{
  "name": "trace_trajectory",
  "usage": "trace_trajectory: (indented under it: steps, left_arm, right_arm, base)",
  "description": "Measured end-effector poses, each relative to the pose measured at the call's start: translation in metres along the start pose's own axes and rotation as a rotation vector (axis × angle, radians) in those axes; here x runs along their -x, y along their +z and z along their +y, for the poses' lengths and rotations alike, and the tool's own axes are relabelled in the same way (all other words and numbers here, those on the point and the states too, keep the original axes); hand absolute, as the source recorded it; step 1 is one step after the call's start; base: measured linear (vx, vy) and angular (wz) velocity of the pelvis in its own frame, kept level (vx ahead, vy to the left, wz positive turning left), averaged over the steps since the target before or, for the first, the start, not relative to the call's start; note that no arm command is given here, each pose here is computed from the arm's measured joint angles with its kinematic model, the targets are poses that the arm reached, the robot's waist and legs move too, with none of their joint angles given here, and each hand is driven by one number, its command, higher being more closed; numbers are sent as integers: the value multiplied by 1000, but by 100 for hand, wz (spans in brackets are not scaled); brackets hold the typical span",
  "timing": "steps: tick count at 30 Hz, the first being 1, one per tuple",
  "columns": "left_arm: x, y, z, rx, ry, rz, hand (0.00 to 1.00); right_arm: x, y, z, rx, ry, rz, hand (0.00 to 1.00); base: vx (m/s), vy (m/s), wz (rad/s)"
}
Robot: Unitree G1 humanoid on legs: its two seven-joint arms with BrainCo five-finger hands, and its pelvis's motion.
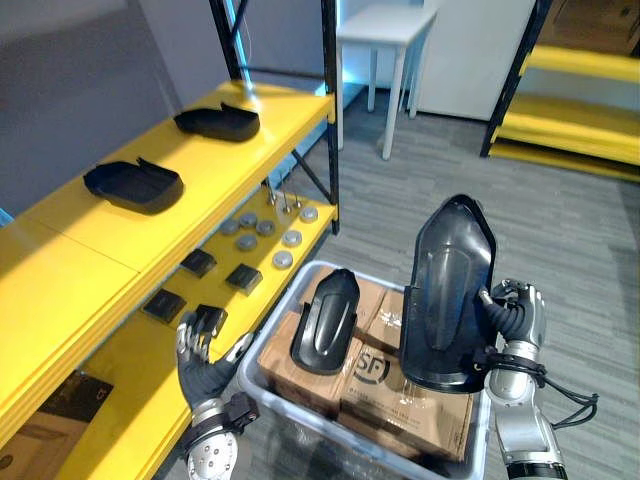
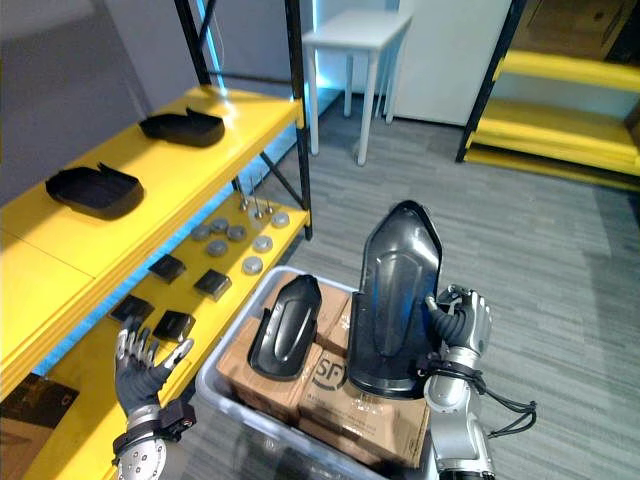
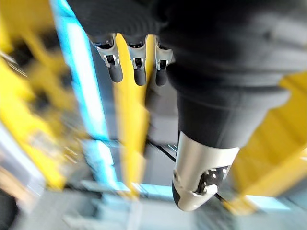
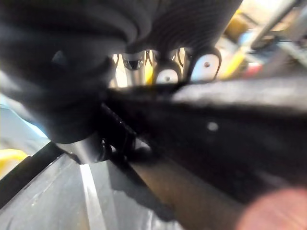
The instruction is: Walk over and take plastic housings, then place them on the shelf
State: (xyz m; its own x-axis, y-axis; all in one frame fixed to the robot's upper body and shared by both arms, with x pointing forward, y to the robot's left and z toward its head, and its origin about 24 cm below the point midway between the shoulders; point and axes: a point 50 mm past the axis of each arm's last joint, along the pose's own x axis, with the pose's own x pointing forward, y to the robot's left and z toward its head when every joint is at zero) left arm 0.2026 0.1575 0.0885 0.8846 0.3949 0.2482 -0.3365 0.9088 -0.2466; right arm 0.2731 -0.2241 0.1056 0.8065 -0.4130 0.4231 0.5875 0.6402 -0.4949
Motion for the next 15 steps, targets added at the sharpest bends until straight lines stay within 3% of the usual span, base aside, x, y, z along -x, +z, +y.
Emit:
trace_trajectory:
  steps: [4,9,15]
  left_arm:
    - [1,10,-27,79,-214,-34,0]
    - [7,2,-53,240,-445,74,0]
    - [3,-14,-63,260,-500,168,0]
  right_arm:
    - [5,32,9,-71,32,-135,100]
    - [20,68,29,-154,111,-264,100]
    - [31,89,44,-205,194,-344,100]
  base:
    - [-36,-2,2]
    - [-63,-10,-1]
    - [-29,11,-9]
